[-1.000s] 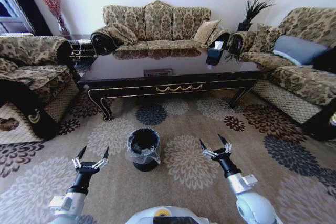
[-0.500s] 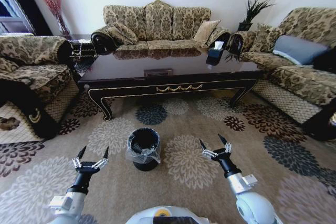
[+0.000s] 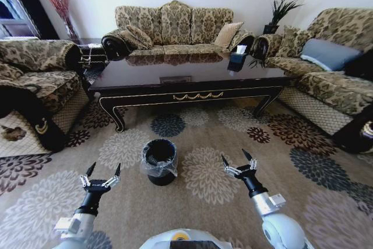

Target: Move to the front of the table and pick up the trash from the floor, then place it into the trash bin.

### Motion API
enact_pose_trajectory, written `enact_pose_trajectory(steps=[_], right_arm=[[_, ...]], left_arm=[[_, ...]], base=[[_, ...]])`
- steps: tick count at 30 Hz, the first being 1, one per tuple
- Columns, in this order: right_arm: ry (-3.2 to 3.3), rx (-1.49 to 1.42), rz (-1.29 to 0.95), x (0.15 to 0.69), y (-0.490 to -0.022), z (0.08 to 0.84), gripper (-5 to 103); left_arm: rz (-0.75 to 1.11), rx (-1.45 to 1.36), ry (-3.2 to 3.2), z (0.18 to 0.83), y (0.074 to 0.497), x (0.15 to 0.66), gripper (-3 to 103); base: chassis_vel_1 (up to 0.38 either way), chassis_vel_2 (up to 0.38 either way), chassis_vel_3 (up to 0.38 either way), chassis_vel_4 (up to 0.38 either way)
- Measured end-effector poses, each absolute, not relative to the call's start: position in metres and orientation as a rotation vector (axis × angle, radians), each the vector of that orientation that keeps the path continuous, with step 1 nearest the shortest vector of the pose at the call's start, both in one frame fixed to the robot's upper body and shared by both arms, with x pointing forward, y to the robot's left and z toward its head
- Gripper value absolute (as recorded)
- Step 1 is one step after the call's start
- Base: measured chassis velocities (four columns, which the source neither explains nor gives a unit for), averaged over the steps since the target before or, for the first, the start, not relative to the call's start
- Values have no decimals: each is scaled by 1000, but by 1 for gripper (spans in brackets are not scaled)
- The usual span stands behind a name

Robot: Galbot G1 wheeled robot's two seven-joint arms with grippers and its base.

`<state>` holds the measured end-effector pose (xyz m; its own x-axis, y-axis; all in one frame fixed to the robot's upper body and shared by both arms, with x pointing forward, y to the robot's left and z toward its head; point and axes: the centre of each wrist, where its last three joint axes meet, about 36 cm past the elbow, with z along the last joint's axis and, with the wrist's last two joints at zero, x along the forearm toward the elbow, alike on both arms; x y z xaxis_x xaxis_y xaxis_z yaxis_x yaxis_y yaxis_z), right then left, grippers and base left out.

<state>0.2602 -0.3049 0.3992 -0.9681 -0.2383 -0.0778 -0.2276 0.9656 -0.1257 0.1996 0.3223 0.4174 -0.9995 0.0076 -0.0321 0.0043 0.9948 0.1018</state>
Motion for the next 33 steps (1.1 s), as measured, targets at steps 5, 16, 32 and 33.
enact_pose_trajectory(steps=[5, 16, 32, 33], right_arm=[[3023, -359, -177, 260, -305, 399, 100], [3023, -358, -177, 260, -305, 399, 100], [3023, -358, -177, 260, -305, 399, 100], [3023, -358, -177, 260, -305, 399, 100]], left_arm=[[158, 9, 3105, 417, 322, 200, 100], [158, 9, 3105, 417, 322, 200, 100], [158, 9, 3105, 417, 322, 200, 100], [158, 9, 3105, 417, 322, 200, 100]], base=[[95, -87, -96, 93], [103, -109, -102, 110], [127, -128, -134, 142], [128, -128, -144, 135]])
